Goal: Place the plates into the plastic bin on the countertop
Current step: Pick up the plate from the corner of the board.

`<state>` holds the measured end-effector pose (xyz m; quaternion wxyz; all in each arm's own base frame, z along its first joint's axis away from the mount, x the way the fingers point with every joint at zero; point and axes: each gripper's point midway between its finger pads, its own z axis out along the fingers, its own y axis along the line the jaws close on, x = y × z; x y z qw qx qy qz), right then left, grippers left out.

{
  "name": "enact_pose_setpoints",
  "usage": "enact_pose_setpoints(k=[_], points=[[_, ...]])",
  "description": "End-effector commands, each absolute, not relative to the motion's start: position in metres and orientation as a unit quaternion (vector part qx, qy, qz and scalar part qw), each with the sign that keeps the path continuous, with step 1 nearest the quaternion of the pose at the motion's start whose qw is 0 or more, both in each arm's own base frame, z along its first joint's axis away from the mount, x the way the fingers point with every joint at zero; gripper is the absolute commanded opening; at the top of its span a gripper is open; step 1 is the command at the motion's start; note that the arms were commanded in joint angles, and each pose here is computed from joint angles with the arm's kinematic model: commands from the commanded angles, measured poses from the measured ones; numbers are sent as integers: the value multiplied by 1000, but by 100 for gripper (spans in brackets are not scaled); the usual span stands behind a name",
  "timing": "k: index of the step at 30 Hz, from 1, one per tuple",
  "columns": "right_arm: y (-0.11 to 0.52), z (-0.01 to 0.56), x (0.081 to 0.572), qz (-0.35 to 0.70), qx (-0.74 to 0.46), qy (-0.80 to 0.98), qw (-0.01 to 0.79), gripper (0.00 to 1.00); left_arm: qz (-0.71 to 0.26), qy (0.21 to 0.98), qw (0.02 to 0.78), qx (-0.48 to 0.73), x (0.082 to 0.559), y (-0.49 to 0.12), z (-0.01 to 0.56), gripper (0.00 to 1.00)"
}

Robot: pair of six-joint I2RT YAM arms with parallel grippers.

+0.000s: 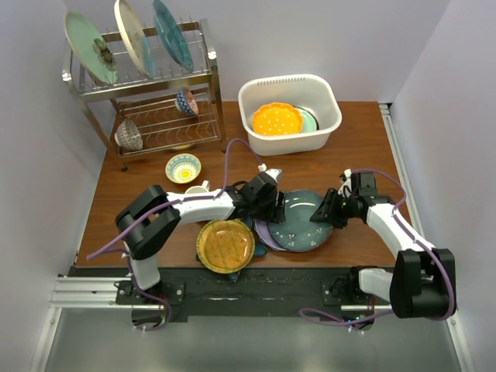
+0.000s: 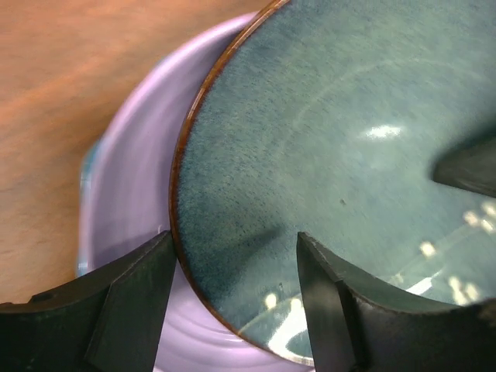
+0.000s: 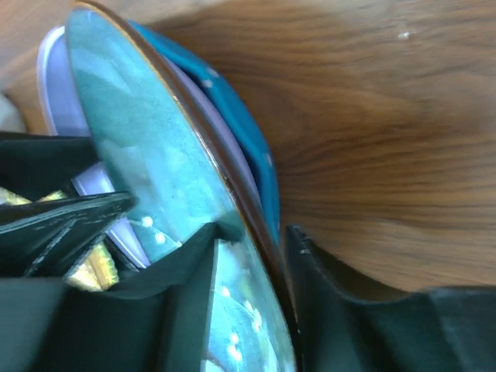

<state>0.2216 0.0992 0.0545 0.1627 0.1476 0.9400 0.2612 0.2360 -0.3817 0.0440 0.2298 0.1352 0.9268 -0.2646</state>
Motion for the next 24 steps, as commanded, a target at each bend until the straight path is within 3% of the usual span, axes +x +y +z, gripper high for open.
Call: enact_pose_setpoints(k=[1,4,12,15,24], points=[[112,65,225,302,146,925,176,16,-231,943,186,149,216,-373,9,67],[105,73,228,284,150,927,193,7,-227,944,189,149,217,-372,10,67],[92,91,230,246,144,932,221,0,-221,944,195,147,220,-371,14,73],[91,96,232,246,143,931,229,0,-228,940,207,147,223,-372,25,79],[86,107,234,232,141,931,244,0,-215,941,217,143,226,-365,30,83]])
